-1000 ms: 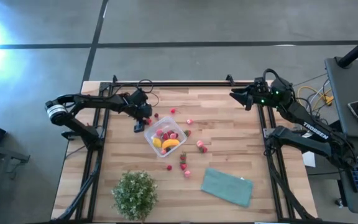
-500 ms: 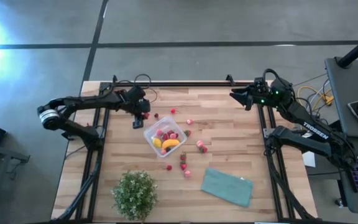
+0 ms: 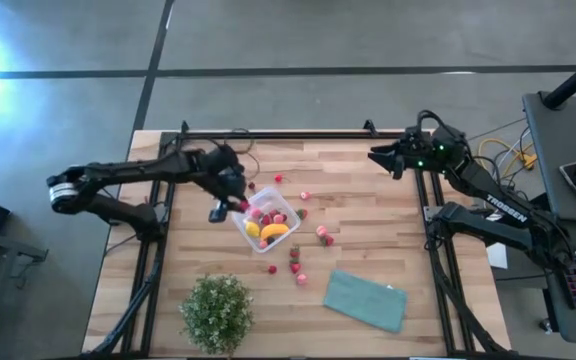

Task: Pick and placing Produce into tupperware
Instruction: Put the red strawberry into the transparent bin, then put the dark red cherry into the transparent bin

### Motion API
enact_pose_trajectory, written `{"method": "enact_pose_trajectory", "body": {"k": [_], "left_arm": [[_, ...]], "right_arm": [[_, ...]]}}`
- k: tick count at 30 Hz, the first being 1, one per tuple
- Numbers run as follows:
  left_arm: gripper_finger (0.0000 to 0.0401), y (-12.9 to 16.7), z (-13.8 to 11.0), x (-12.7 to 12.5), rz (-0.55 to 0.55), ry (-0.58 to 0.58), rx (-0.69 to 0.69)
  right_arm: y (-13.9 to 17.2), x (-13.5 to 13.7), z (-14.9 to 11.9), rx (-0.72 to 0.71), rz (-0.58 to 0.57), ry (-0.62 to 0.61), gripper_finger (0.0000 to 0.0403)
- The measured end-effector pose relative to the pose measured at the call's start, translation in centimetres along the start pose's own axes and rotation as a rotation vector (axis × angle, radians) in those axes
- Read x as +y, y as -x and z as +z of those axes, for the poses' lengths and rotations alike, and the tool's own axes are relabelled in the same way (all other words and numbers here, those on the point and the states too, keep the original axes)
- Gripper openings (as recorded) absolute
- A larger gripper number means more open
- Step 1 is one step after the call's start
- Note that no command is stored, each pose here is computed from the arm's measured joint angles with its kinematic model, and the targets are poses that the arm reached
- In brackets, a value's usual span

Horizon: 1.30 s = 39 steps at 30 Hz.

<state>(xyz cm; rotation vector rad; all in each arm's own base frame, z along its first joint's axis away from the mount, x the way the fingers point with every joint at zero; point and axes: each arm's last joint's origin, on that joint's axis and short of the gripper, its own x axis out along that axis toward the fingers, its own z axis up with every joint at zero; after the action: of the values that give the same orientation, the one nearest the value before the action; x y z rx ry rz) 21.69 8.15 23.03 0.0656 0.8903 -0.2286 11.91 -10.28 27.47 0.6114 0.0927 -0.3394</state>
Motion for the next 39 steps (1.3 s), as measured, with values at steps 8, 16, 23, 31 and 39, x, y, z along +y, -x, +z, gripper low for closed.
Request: {"method": "enact_pose_trajectory", "body": {"k": [8, 16, 23, 31, 39], "left_arm": [[0.0161, -2.7, 0.9, -0.3, 0.062, 0.238, 0.037], [0.0247, -1.9, 1.5, -0.8, 0.072, 0.292, 0.025], [0.0258, 1.0, 1.7, 0.5, 0.272, 0.248, 0.104], [0.0228, 1.0, 0.0, 4.1, 0.320, 0.252, 0.179], [0.0204, -0.9, -1.2, 6.4, 0.266, 0.091, 0.236]], "right_arm": [[0.1, 0.1, -0.4, 0.052, 0.044, 0.030, 0.0226], [0.1, 0.1, -0.4, 0.054, 0.047, 0.079, 0.0226], [0.1, 0.1, -0.4, 0.052, 0.046, 0.112, 0.0226], [0.0, 0.0, -0.3, 0.043, 0.020, 0.116, 0.0226], [0.0, 0.0, -0.3, 0.042, 0.020, 0.117, 0.0226]]}}
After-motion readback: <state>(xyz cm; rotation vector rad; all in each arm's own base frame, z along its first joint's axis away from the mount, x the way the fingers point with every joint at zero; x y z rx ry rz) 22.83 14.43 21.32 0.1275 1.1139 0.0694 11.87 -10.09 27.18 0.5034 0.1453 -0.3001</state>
